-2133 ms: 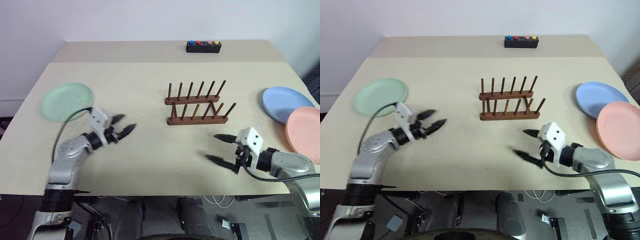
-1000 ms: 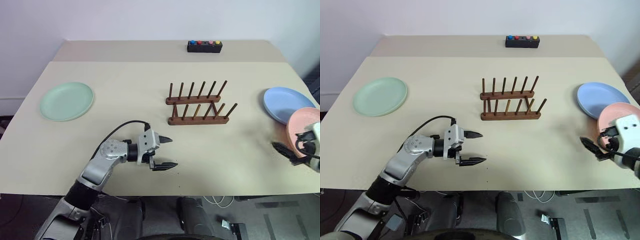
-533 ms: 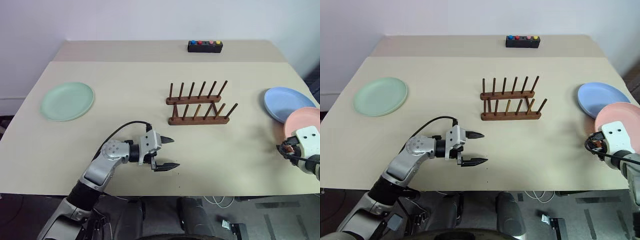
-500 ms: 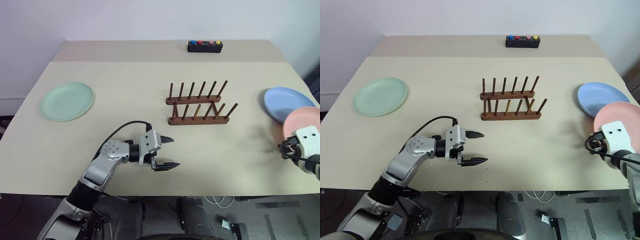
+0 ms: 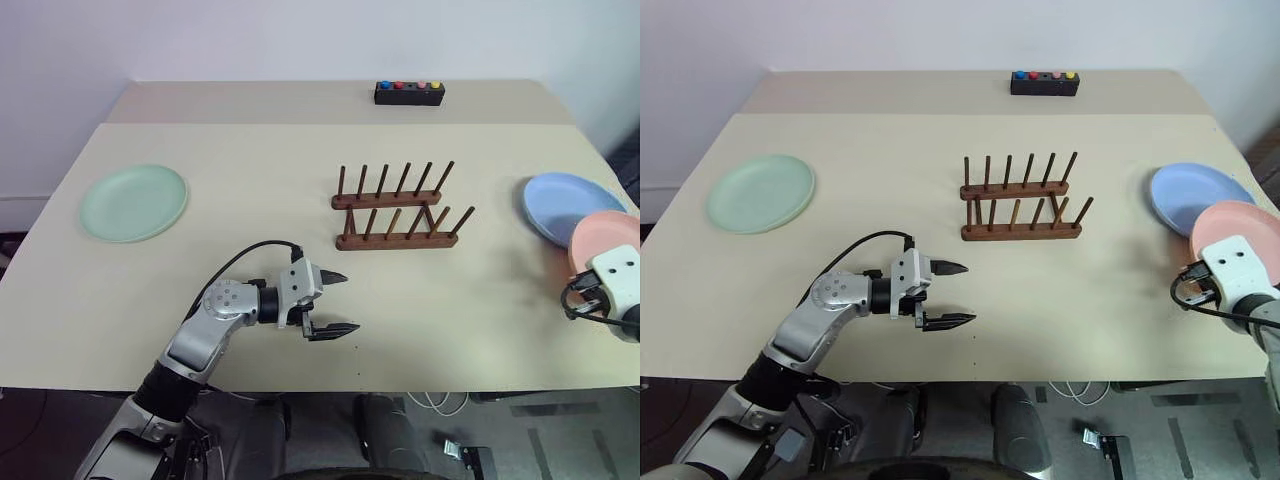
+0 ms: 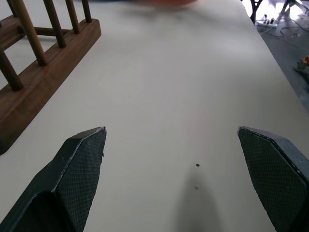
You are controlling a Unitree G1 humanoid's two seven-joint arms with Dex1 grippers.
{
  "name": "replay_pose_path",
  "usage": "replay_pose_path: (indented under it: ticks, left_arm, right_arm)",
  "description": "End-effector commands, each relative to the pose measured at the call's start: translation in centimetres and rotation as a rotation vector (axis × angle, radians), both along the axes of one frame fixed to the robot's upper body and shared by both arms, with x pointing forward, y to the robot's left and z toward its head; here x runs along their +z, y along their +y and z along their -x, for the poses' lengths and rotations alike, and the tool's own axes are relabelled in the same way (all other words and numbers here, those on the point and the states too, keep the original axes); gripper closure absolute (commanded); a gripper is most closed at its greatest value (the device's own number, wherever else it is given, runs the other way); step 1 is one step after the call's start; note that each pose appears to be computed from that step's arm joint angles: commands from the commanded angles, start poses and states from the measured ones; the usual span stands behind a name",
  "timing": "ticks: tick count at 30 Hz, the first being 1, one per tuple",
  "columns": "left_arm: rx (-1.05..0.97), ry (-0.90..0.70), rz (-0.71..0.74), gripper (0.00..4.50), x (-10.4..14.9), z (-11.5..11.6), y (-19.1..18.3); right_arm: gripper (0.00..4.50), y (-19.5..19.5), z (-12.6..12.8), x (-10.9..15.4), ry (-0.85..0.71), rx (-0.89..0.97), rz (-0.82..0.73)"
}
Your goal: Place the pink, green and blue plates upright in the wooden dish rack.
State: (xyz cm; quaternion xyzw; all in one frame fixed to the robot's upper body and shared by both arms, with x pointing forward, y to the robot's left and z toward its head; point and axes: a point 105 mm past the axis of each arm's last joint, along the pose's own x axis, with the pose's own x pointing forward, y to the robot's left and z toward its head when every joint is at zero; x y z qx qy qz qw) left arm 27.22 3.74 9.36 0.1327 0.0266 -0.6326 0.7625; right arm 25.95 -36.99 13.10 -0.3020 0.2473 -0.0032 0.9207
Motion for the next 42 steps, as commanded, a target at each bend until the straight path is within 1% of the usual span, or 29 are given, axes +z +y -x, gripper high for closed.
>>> replay_pose_path:
  ticks: [1, 5, 6, 8, 10, 12, 15, 16, 17, 19, 22, 26, 29, 30, 33, 35, 37, 40, 42]
  left_arm:
    - [-0.011, -0.051, 0.015, 0.00, 1.0, -0.2, -0.1]
    - [0.008, -0.054, 0.018, 0.00, 1.1, -0.7, 0.1]
    - [0.017, -0.054, 0.025, 0.00, 1.1, -0.8, 0.1]
    - [0.037, -0.057, 0.039, 0.00, 1.3, -1.1, 0.2]
    - [0.057, -0.062, 0.046, 0.00, 1.5, -1.4, 0.3]
    - [0.070, -0.065, 0.051, 0.00, 1.6, -1.6, 0.3]
    - [0.089, -0.074, 0.058, 0.00, 1.8, -1.8, 0.5]
    - [0.091, -0.075, 0.059, 0.00, 1.9, -1.8, 0.5]
    - [0.096, -0.079, 0.058, 0.00, 1.9, -1.7, 0.6]
    - [0.111, -0.082, 0.057, 0.00, 1.9, -1.7, 0.9]
    - [0.135, -0.083, 0.061, 0.00, 1.9, -1.6, 1.2]
    - [0.158, -0.084, 0.062, 0.00, 1.9, -1.5, 1.6]
    - [0.169, -0.083, 0.063, 0.00, 1.9, -1.5, 1.8]
    - [0.172, -0.085, 0.065, 0.00, 2.0, -1.5, 1.9]
    - [0.181, -0.089, 0.066, 0.00, 2.1, -1.6, 2.0]
    - [0.184, -0.089, 0.067, 0.00, 2.2, -1.6, 2.0]
    - [0.187, -0.089, 0.065, 0.00, 2.1, -1.5, 2.0]
    - [0.190, -0.088, 0.065, 0.00, 2.1, -1.4, 2.1]
    - [0.191, -0.086, 0.063, 0.00, 2.0, -1.3, 2.1]
  right_arm:
    - [4.46, 3.8, -1.2, 6.5, -0.158, 0.234, 0.120]
    - [4.46, 7.6, -2.4, 11.4, -0.358, 0.415, 0.154]
    - [4.46, 8.9, -2.8, 12.9, -0.437, 0.467, 0.148]
    - [4.46, 11.3, -3.4, 15.2, -0.573, 0.553, 0.069]
    - [4.46, 13.1, -3.9, 16.5, -0.648, 0.634, -0.008]
    - [4.46, 14.0, -4.5, 17.1, -0.680, 0.673, -0.060]
    - [4.46, 15.9, -5.3, 17.8, -0.693, 0.750, -0.186]
    - [4.46, 16.5, -5.4, 17.9, -0.683, 0.778, -0.256]
    - [4.46, 17.1, -5.3, 18.1, -0.679, 0.821, -0.321]
    - [4.46, 18.0, -5.0, 18.5, -0.687, 0.886, -0.383]
    - [4.46, 17.5, -4.9, 19.2, -0.704, 0.915, -0.564]
    - [4.46, 18.0, -3.7, 19.4, -0.642, 1.014, -0.786]
    - [4.46, 17.9, -3.3, 19.6, -0.624, 1.041, -0.886]
    - [4.46, 17.6, -3.2, 19.4, -0.594, 1.051, -0.932]
    - [4.46, 16.9, -3.2, 18.5, -0.517, 1.071, -1.007]
    - [4.46, 16.7, -3.3, 18.2, -0.484, 1.068, -1.026]
    - [4.46, 16.2, -4.0, 17.2, -0.435, 1.030, -1.036]
    - [4.46, 15.7, -4.6, 16.5, -0.419, 1.003, -1.034]
    - [4.46, 15.3, -5.0, 16.2, -0.413, 0.982, -1.060]
